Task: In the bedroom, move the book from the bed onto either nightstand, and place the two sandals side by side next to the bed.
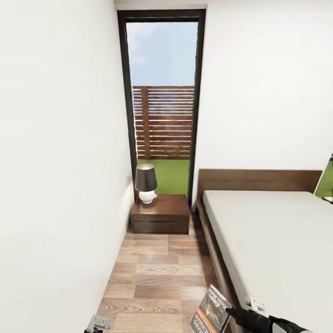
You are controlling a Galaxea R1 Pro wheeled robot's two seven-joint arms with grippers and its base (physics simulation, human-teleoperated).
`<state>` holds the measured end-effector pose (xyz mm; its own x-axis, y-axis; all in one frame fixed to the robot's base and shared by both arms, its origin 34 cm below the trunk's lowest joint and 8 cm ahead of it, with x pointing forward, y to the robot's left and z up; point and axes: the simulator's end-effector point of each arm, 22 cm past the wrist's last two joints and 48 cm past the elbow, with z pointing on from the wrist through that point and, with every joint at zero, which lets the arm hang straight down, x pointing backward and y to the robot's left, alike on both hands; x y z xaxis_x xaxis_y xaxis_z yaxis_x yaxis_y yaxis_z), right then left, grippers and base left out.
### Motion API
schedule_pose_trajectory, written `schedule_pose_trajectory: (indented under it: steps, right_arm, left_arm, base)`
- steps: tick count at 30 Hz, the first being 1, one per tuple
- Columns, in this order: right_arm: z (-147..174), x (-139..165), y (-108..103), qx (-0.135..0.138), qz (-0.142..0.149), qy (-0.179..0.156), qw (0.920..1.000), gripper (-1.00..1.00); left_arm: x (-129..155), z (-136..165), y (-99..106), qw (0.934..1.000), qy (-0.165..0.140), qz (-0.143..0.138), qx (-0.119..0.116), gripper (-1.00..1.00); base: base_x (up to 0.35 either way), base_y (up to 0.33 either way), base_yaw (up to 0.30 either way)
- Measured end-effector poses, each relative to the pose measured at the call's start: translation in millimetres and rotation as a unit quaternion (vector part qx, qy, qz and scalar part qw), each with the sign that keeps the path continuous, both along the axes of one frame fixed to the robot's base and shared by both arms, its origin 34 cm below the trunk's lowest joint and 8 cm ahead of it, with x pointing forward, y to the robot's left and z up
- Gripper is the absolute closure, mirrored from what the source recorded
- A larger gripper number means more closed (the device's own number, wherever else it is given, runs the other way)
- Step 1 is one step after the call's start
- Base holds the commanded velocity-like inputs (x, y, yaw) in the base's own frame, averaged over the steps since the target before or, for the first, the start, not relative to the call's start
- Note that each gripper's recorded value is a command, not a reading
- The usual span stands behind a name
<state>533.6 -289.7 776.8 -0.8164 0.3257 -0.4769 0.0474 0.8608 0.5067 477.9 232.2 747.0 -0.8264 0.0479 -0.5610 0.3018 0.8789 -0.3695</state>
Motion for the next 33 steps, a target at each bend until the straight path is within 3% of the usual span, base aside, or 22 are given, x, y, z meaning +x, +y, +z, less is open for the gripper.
schedule_pose_trajectory:
  steps: [15,23,33]
  right_arm:
    - [-0.1,-0.2,0.2,0.0,0.001,0.0,1.0,1.0]
    - [0.0,-0.1,0.3,0.0,0.001,0.0,1.0,1.0]
    - [-0.6,-0.6,-0.3,-0.001,0.001,0.001,1.0,1.0]
  left_arm:
    - [0.2,0.1,0.0,1.0,0.0,0.0,0.0,-1.0]
    - [-0.2,-0.1,0.1,1.0,0.0,0.0,0.0,-1.0]
    - [-0.2,-0.1,0.0,1.0,0.0,0.0,0.0,-1.0]
  base:
    - [0.327,0.0,-0.048]
    - [0.327,0.0,0.19]
    - [0.327,0.0,0.017]
